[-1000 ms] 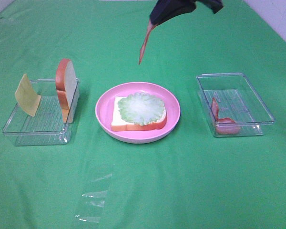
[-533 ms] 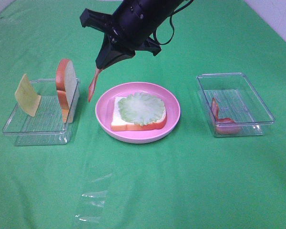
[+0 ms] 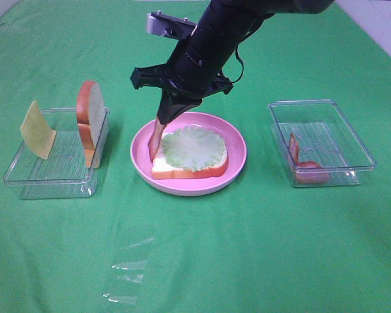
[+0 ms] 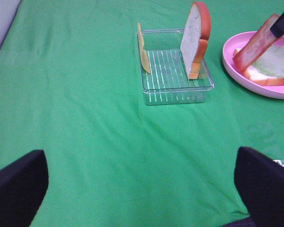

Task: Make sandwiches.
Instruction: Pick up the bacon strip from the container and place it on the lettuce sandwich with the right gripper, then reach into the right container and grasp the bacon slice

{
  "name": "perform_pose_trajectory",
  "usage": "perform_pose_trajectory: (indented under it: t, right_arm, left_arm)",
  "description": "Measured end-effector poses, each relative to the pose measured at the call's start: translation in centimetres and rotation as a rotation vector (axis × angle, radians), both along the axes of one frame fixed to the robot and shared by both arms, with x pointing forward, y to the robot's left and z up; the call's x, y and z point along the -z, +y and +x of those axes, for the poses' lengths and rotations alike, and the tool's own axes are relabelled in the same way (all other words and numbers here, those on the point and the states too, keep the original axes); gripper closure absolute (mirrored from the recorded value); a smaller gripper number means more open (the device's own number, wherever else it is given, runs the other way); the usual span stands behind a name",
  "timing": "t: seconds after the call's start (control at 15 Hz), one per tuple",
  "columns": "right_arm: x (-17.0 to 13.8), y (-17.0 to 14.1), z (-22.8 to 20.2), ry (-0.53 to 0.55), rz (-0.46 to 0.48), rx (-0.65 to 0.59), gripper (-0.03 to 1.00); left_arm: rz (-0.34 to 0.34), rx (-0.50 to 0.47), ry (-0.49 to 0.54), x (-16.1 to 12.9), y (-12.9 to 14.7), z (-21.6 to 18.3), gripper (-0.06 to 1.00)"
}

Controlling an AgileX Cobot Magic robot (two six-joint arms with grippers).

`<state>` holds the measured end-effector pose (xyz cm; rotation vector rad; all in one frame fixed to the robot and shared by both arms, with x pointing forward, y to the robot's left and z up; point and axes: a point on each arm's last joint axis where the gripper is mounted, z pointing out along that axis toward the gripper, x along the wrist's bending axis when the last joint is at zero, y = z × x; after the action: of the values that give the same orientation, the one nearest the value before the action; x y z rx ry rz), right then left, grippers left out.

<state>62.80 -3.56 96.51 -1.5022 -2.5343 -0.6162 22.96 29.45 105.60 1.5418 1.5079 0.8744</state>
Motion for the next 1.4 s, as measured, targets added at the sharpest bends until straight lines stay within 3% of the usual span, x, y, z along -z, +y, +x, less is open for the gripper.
perform_pose_trajectory:
  t: [0.33, 0.73, 0.8, 0.93, 1.07, 1.2, 1.4]
  right_arm:
    - [0.5, -1.7, 0.7, -0.08, -0.198, 0.012, 0.95]
    - [0.6, -2.1, 0.7, -0.083, -0.239, 0.011, 0.93]
    - [0.6, -2.1, 0.7, -0.083, -0.239, 0.011, 0.82]
    - [0.6, -2.1, 0.6, -0.069, -0.239, 0.021, 0.37]
    - [0.6, -2.2, 0.5, -0.049, -0.246, 0.033, 0.11]
    - [0.7, -2.3, 0.2, -0.019, -0.26, 0.038, 0.01]
    - [0.8, -2.9, -0.6, 0.081, -0.324, 0.043, -0.01]
  left_arm:
    - [0.0, 0.0, 0.0, 0.0, 0.0, 0.0, -0.05]
    - [0.0, 0.0, 0.0, 0.0, 0.0, 0.0, -0.05]
    - [0.0, 0.0, 0.0, 0.0, 0.0, 0.0, -0.05]
    - [0.0, 0.0, 0.0, 0.0, 0.0, 0.0, -0.05]
    - [0.0, 0.0, 0.0, 0.0, 0.0, 0.0, -0.05]
    - [0.0, 0.0, 0.0, 0.0, 0.0, 0.0, -0.05]
    - [0.0, 0.0, 0.0, 0.0, 0.0, 0.0, -0.05]
